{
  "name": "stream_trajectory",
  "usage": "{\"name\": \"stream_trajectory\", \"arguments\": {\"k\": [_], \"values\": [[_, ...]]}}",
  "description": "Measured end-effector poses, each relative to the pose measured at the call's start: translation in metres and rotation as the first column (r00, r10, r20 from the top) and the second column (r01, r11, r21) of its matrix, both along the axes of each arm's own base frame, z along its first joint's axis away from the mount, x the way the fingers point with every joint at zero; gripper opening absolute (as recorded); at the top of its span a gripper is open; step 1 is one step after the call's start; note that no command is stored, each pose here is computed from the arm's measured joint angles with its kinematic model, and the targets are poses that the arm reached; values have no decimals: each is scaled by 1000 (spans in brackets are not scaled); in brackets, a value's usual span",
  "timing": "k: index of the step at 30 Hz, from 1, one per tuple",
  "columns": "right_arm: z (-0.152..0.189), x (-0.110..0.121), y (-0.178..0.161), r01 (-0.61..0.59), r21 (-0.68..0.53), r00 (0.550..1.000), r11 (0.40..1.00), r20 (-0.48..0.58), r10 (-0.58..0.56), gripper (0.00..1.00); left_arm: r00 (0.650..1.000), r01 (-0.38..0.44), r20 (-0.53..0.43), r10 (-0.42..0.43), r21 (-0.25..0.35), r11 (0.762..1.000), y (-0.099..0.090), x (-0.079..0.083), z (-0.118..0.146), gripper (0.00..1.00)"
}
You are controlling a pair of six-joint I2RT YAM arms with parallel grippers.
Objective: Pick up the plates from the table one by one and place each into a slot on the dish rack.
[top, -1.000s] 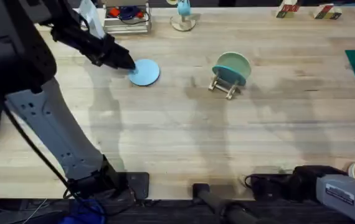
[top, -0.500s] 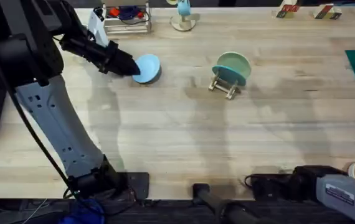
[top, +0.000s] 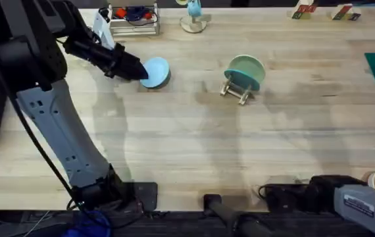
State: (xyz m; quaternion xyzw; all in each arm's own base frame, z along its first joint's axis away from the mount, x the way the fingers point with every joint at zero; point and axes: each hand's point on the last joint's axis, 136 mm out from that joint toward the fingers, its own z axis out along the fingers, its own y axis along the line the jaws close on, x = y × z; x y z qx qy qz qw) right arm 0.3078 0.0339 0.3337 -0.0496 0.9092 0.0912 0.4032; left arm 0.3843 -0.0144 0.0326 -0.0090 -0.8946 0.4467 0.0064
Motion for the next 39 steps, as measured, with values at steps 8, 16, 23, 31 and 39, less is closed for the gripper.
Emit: {"name": "stream_trajectory", "arguments": {"k": [8,16,23,31,39], "values": [[8,0,28,-104,80,994,991,29,102,994,1000,0,1,0,0,1000,0,0,0,41],[0,8,95,-264,98,964,960,0,265,994,1000,0,1,0,0,1000,0,0,0,41],[-15,18,136,-325,124,940,937,-67,335,994,1000,0,1,0,0,1000,0,0,0,41],[-36,21,162,-332,150,908,931,-216,358,994,1000,0,1,0,0,1000,0,0,0,41],[-55,35,193,-358,164,872,919,-294,392,994,1000,0,1,0,0,1000,0,0,0,41]]}}
